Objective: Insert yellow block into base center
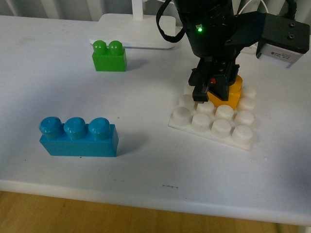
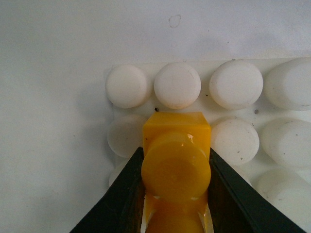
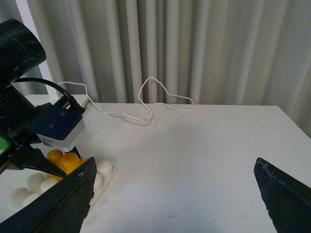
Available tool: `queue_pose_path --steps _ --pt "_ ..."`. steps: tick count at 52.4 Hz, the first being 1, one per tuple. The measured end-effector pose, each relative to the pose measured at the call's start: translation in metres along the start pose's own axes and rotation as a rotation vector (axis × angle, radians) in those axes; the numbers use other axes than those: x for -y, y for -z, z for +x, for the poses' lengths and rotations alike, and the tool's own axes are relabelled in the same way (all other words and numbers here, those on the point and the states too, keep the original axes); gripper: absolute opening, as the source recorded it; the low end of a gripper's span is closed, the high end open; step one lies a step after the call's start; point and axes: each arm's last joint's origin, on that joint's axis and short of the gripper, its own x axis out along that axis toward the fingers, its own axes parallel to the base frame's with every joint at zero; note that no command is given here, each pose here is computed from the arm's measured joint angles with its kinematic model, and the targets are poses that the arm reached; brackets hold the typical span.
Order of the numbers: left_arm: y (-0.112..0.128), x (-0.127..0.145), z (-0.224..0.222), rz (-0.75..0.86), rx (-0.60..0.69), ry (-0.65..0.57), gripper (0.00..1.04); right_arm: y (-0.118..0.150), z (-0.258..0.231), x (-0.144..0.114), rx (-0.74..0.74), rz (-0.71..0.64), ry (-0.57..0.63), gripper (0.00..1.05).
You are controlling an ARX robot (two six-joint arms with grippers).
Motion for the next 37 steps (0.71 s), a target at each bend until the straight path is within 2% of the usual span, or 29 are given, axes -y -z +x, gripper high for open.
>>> queue_pose_path --steps 32,37 --pt "-0.0002 0.0014 -0.0007 -0.008 0.014 -0.015 0.31 0.0 0.0 0.0 0.0 0.0 0.0 0.95" --pt "0.0007 0.003 0.0004 -0.021 0.008 -0.018 0.46 0.0 0.0 0.0 0.0 0.0 0.0 0.95"
